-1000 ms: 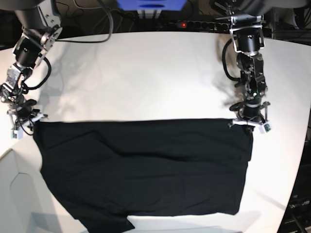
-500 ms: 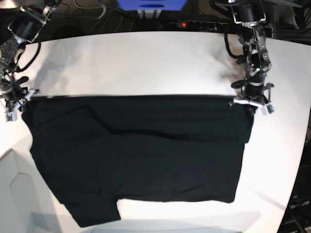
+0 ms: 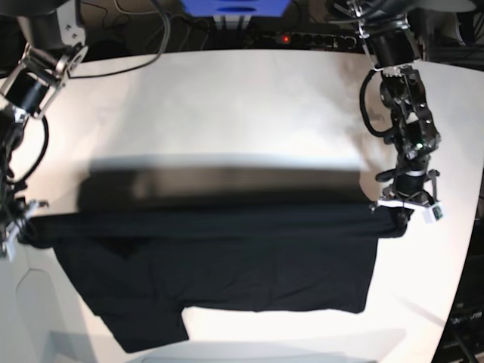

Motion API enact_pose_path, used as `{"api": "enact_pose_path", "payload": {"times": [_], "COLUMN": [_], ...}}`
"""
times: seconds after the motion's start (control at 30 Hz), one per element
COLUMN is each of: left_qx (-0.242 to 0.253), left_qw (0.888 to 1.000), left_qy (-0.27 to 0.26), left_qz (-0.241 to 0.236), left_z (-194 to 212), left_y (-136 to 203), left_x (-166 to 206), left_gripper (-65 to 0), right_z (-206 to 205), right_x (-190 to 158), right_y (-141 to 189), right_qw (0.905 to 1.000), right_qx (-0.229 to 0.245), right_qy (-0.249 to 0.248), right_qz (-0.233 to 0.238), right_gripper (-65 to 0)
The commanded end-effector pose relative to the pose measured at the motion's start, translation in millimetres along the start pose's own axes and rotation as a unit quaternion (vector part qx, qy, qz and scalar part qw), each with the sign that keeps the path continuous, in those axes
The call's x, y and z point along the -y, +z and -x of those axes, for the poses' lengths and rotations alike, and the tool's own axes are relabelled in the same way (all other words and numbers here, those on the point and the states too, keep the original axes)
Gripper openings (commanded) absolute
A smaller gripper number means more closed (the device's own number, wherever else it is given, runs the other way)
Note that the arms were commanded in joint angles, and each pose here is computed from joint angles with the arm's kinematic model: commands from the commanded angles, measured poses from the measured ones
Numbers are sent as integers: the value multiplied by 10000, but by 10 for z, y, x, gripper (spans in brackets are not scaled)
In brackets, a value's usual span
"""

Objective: Fold the T-shirt properly
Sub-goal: 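Drag the shirt back toward the robot with both grippers and release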

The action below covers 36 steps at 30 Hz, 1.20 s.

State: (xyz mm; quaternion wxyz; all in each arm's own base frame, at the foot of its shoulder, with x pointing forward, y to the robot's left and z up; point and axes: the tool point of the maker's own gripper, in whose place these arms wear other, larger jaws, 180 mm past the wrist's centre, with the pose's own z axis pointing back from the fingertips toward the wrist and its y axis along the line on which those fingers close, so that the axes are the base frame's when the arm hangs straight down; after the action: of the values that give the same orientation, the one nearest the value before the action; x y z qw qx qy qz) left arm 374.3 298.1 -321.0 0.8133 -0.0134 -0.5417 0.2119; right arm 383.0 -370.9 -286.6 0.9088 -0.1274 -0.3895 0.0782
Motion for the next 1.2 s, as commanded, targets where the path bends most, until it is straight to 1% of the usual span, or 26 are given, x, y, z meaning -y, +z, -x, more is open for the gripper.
{"api": "enact_pose_path", "payload": {"times": [0.0,0.1,0.27,0.33,0.37,0.47,0.63,0.77,0.9,1.0,1.07,1.17], "left_qx": [331,288,203,98,50,-119,-175,-322,-674,-900,-1064,-1231], "left_qw": [9994,9996,9998,9999,9999,9997,9993,9984,9963,9934,9912,9872], "left_qy": [-34,-3,-25,-24,-37,-86,-260,-430,-443,-423,-279,-189], "left_qz": [-79,-55,-80,-104,-125,-199,-181,-201,-309,-567,-735,-997], "left_z": [-287,-322,-251,-151,-95,79,210,373,689,874,1045,1197], "left_y": [-37,-63,-42,-16,4,74,299,510,672,837,965,1139], "left_x": [-26,3,-26,-65,-92,-179,-198,-254,-365,-592,-700,-889], "left_gripper": [-650,-650,-650,-650,-650,-650,-650,-650,-650,-650,-650,-650], "right_z": [-332,-466,-399,-190,-110,195,606,1056,1487,1734,1844,1939], "right_x": [216,271,255,243,291,338,313,214,193,166,139,35], "right_y": [60,-9,-31,-39,-1,140,418,616,798,862,892,887], "right_qw": [9994,9998,9999,9996,9994,9983,9957,9931,9887,9852,9833,9845], "right_qx": [267,87,-51,-234,-288,-436,-616,-906,-1258,-1526,-1660,-1634], "right_qy": [-1,-112,-74,-78,-47,85,256,185,-4,-41,-11,-38], "right_qz": [219,133,106,105,184,386,643,722,811,777,740,639], "right_gripper": [-650,-650,-650,-650,-650,-650,-650,-650,-650,-650,-650,-650]}}
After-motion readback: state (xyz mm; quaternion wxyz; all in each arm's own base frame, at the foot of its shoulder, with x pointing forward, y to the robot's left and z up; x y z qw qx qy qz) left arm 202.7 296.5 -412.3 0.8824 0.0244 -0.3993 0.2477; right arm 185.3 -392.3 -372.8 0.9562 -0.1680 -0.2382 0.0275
